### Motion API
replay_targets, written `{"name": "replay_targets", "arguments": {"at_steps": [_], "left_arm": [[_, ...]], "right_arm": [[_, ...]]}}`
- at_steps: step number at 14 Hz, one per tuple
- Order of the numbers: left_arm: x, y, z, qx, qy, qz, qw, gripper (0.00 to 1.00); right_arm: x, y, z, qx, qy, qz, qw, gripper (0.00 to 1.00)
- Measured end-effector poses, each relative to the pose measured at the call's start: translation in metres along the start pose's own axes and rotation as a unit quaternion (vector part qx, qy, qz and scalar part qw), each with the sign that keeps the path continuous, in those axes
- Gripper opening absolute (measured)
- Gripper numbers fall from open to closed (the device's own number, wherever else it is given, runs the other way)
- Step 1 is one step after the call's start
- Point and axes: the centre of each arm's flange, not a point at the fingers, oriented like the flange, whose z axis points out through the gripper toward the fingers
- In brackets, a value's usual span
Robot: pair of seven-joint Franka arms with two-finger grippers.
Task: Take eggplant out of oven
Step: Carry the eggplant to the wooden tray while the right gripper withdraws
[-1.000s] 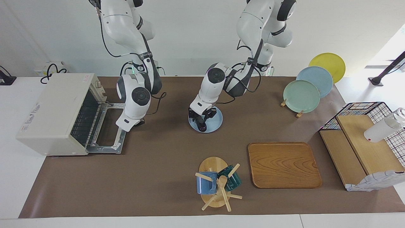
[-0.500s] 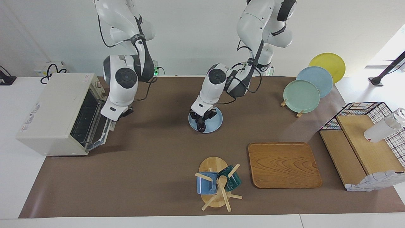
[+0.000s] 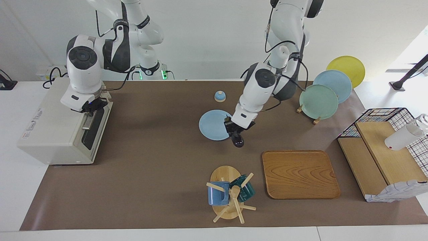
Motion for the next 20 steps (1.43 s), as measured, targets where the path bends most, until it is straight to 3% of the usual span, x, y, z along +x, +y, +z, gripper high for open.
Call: {"name": "replay_targets", "arguments": {"at_steps": [3,7,9,10,11,17,19,20], "left_arm": [[0.066,-0.084,-0.029,0.008,0.015,0.029,0.999,0.37],[0.110,-0.159,-0.008,0.038,0.019,0.068,0.997,0.37],[0.129,-0.169,0.021,0.058,0.031,0.077,0.995,0.37],[0.138,-0.171,0.037,0.066,0.040,0.083,0.994,0.37],[0.145,-0.172,0.049,0.068,0.052,0.088,0.992,0.37],[0.156,-0.190,0.061,0.072,0.062,0.101,0.990,0.37],[0.156,-0.189,0.061,0.072,0.061,0.104,0.990,0.37],[0.156,-0.189,0.061,0.072,0.061,0.105,0.990,0.43]], "right_arm": [[-0.020,0.004,-0.057,0.050,0.011,0.028,0.998,0.01],[-0.043,0.013,-0.129,0.105,0.049,0.053,0.992,0.11],[-0.044,0.012,-0.130,0.119,0.045,0.071,0.989,0.26],[-0.042,0.011,-0.128,0.123,0.042,0.073,0.989,0.26],[-0.039,0.010,-0.127,0.124,0.039,0.075,0.989,0.33],[-0.027,-0.013,-0.131,0.142,0.032,0.105,0.984,0.99],[-0.023,-0.020,-0.133,0.141,0.031,0.109,0.983,1.00],[-0.022,-0.018,-0.130,0.142,0.028,0.111,0.983,1.00]]}}
